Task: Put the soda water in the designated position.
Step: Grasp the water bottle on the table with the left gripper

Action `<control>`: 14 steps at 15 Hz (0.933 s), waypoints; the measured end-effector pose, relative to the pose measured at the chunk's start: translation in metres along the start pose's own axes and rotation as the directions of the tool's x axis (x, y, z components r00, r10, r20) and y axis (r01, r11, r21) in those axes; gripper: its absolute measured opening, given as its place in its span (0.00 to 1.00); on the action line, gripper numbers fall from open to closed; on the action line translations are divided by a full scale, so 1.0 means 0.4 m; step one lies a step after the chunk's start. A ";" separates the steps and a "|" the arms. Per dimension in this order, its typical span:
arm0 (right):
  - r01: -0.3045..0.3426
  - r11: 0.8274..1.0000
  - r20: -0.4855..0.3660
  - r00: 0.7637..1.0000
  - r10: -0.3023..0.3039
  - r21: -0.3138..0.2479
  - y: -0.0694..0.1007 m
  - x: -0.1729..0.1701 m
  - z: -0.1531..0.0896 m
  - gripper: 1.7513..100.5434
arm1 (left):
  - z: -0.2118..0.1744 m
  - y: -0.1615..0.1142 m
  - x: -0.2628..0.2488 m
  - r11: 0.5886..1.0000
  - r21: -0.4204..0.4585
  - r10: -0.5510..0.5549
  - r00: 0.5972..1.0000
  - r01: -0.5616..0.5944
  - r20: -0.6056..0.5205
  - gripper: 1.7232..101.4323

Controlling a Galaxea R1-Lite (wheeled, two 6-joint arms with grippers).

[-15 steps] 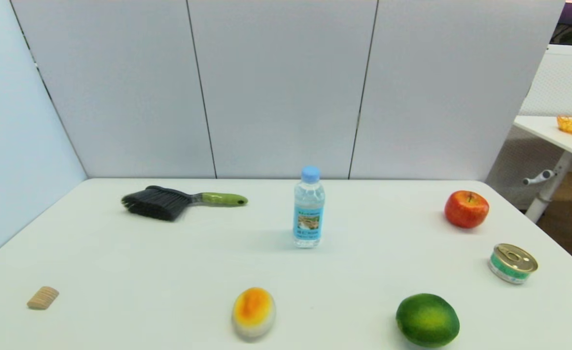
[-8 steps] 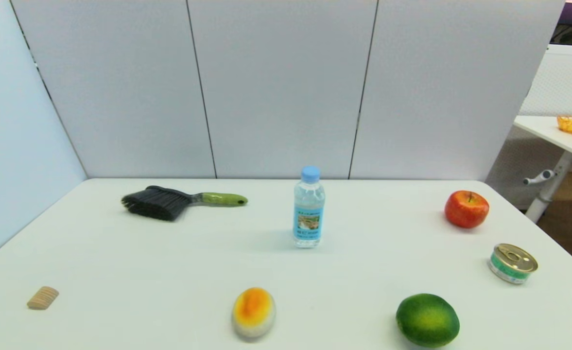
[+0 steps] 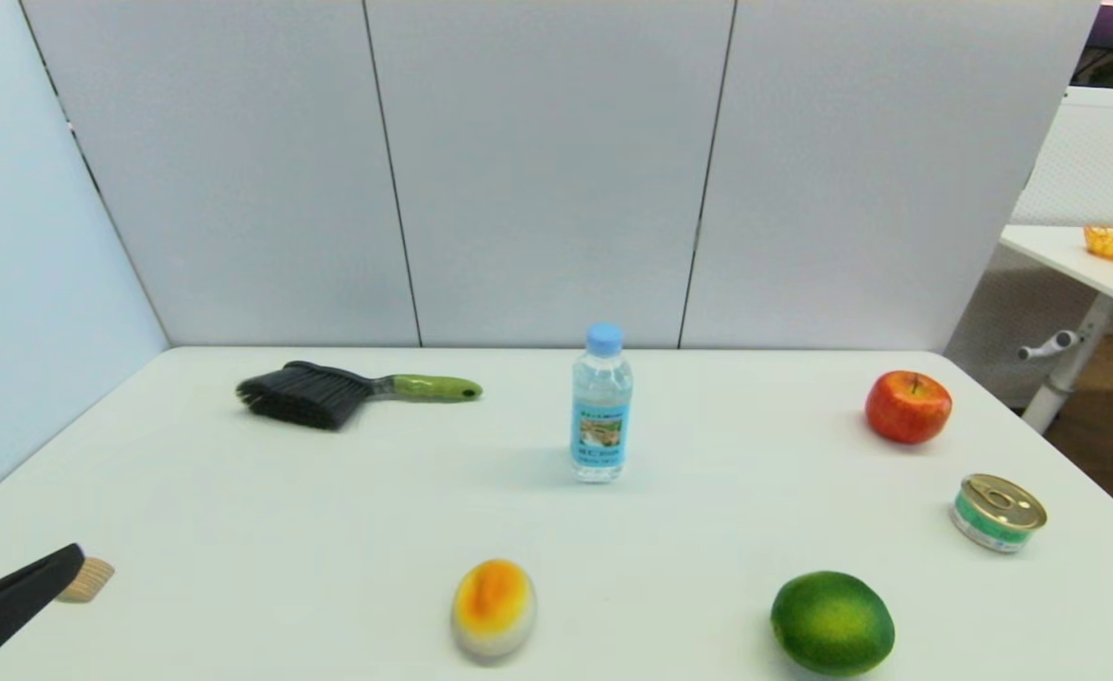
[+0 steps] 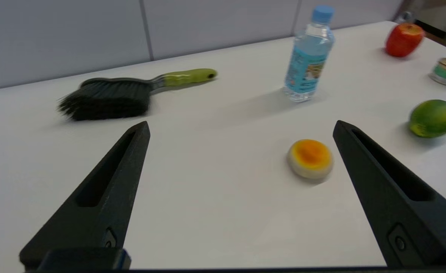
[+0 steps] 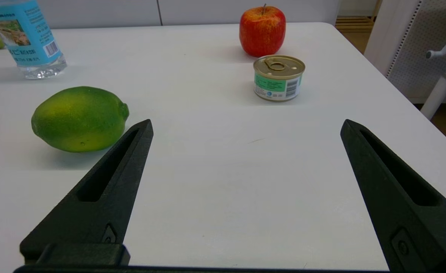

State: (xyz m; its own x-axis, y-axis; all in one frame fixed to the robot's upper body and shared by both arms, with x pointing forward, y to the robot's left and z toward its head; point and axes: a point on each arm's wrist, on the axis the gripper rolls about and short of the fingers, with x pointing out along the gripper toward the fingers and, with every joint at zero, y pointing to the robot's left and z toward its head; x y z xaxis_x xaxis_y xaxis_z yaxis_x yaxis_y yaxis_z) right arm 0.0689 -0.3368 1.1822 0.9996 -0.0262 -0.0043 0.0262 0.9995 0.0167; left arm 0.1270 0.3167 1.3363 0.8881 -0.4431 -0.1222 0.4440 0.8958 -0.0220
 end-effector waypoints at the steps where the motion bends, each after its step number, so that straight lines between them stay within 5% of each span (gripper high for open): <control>1: 0.000 1.000 0.000 1.000 0.000 0.000 0.000 0.000 0.000 0.97 | 0.014 -0.003 0.024 1.000 0.002 -0.030 1.000 0.030 -0.010 0.96; 7: 0.000 1.000 0.000 1.000 0.000 0.000 0.000 0.000 0.000 0.97 | 0.094 -0.044 0.228 0.989 0.012 -0.146 0.988 0.146 -0.050 0.96; 14: 0.000 1.000 0.000 1.000 0.000 0.000 0.000 0.000 0.000 0.97 | 0.064 -0.186 0.357 0.963 0.020 -0.264 0.958 0.268 -0.112 0.96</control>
State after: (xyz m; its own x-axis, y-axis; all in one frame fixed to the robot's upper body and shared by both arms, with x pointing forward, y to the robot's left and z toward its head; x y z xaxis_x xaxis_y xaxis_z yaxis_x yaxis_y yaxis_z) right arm 0.0689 -0.3368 1.1822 0.9996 -0.0262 -0.0047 0.0262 0.9995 0.0167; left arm 0.2238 0.1858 1.3459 0.7199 -0.6575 -0.2224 0.6682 0.7432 -0.0339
